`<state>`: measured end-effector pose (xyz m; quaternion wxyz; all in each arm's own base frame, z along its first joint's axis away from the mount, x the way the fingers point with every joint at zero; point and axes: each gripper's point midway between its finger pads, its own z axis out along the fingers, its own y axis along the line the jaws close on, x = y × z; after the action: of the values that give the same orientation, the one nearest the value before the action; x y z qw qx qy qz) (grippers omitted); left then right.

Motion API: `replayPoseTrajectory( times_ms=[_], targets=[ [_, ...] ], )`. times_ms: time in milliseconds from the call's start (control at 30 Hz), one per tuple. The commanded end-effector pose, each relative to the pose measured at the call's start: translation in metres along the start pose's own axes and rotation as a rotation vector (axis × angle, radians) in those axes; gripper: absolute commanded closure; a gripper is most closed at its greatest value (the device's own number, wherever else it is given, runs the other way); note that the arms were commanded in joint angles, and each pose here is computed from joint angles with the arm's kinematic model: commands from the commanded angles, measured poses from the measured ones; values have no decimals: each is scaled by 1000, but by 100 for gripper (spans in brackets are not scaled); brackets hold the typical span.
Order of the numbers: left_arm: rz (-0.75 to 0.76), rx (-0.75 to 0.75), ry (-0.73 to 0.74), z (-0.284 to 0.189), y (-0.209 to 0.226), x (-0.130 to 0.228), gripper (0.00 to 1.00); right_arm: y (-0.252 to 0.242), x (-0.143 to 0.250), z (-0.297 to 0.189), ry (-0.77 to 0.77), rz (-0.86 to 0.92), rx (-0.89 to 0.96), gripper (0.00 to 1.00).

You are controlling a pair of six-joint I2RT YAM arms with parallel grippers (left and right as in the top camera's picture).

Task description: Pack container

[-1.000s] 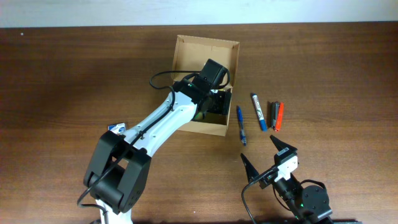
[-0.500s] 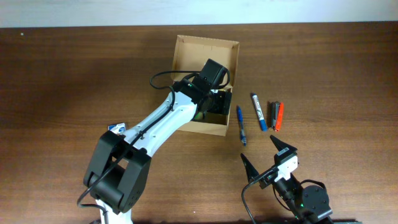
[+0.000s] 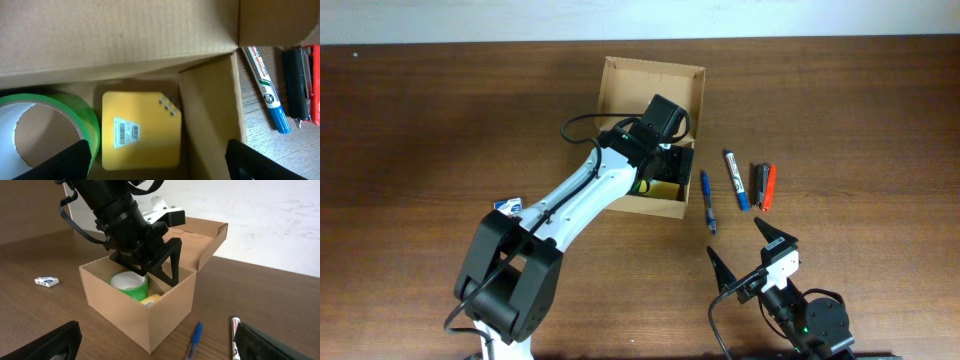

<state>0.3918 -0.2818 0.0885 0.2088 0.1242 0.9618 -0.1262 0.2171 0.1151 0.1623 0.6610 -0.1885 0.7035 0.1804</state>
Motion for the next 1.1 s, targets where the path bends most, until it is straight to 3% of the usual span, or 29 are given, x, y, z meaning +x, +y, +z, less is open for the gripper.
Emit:
replayPoseTrajectory(
  times_ms=[0,333,600,767,900,1067],
  targets=[
    [-4,24,-14,-2,-8,-7,14,0,2,0,-1,-4,3,1],
    [-2,25,-18,-3,-9,-8,15,0,2,0,-1,-4,3,1],
    [31,24,-91,-50,-10,-22,31,0,2,0,-1,-4,3,1],
    [24,-110,-142,-97,15,-22,48,0,2,0,-1,-4,3,1],
    [16,-259,-168,-133,45,-16,48,0,2,0,-1,-4,3,1],
    [-17,-360,-91,-147,81,3,48,0,2,0,-1,-4,3,1]
  ],
)
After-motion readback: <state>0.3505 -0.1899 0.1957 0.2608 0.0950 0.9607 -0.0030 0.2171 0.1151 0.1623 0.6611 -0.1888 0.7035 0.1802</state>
